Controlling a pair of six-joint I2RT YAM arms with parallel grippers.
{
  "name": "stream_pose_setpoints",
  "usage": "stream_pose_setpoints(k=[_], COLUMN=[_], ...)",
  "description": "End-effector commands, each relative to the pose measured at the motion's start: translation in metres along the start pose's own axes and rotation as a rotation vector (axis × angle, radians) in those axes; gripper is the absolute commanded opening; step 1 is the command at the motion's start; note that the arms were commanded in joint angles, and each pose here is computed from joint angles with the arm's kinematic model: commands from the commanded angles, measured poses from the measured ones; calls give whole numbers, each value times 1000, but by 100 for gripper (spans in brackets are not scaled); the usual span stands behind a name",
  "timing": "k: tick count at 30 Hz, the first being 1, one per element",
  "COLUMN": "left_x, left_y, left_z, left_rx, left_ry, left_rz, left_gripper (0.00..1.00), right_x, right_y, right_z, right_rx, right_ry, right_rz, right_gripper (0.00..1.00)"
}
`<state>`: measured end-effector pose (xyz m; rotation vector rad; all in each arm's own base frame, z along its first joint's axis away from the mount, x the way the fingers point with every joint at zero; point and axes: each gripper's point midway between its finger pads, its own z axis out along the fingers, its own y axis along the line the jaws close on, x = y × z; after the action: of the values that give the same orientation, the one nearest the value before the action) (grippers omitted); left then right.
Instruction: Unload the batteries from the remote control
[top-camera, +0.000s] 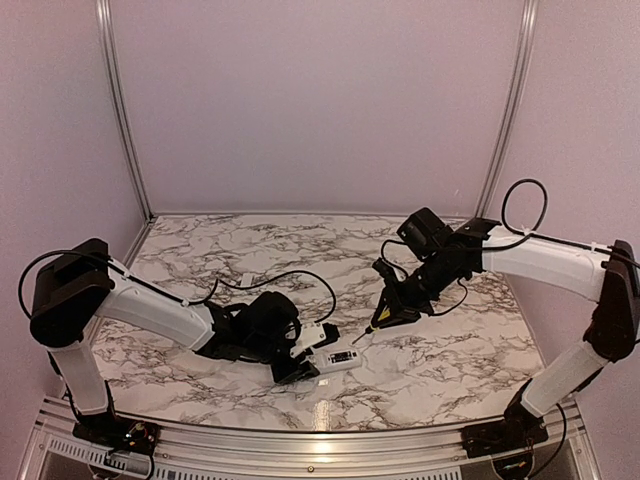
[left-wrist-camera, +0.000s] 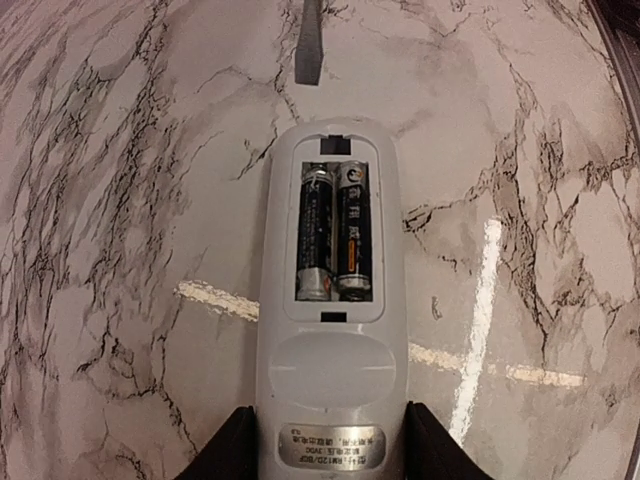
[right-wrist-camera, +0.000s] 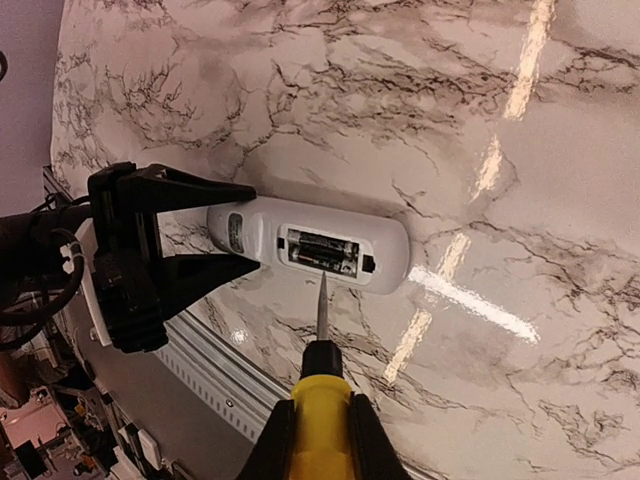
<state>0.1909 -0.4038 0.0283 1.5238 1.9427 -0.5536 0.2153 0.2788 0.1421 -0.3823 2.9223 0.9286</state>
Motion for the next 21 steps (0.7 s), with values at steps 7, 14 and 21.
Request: stream_pose_setpoints(k=[7, 14, 21], left_x=[-15, -9, -2], left_y=[8, 8, 6], left_z=[-1, 3, 11], left_rx=[-29, -31, -26], left_ry=[5, 28, 46], left_rz=[-46, -42, -37], left_gripper=[36, 35, 34], right_x=[2, -3, -3], right_y=[-10, -11, -18], right_z=[19, 23, 30], right_rx=[5, 7, 29], right_ry=[8, -10, 3], right_rz=[-33, -38, -29], right_gripper=[0, 0, 0])
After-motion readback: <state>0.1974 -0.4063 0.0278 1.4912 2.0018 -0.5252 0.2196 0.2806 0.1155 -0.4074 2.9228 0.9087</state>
